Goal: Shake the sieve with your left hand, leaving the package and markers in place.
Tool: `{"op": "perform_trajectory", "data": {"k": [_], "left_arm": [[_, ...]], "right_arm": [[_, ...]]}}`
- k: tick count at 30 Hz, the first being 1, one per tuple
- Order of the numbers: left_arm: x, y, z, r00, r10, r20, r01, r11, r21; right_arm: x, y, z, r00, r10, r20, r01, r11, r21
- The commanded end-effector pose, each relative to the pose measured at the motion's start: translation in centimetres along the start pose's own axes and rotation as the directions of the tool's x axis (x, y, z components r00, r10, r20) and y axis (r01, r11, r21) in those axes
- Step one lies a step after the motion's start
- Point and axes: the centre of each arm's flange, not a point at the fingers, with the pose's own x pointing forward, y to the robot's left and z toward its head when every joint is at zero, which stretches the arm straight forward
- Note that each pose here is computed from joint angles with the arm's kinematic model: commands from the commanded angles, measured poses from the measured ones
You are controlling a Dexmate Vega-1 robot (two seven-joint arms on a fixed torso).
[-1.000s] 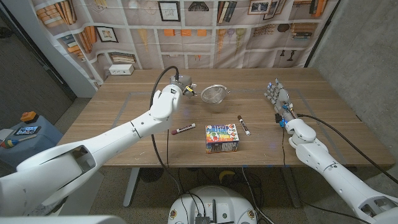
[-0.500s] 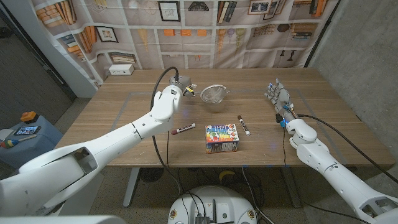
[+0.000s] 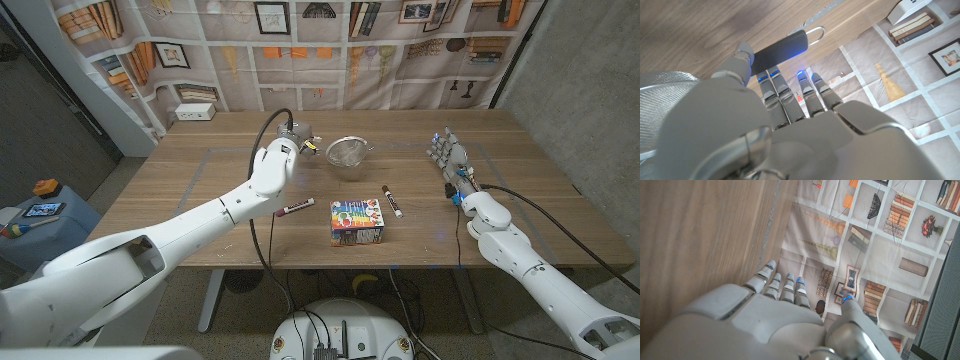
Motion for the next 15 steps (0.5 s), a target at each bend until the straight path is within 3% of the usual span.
{"op": "perform_trajectory", "data": {"k": [1, 11, 15], "left_arm": [[-0.13, 0.13, 0.67, 0.996, 0.032, -0.084, -0.031, 0.999, 0.020], [-0.71, -0.09, 0.75, 0.977, 0.024, -0.211, -0.027, 1.000, -0.012], [-0.80, -0.14, 0.82, 0.972, 0.019, -0.235, -0.025, 0.999, -0.022]], "right_arm": [[-0.24, -0.22, -0.08, 1.000, -0.004, -0.002, 0.004, 1.000, 0.002], [0.08, -0.06, -0.10, 1.000, 0.009, -0.001, -0.009, 1.000, 0.002], [0.03, -0.06, -0.08, 1.000, 0.008, -0.001, -0.008, 1.000, 0.002]]}}
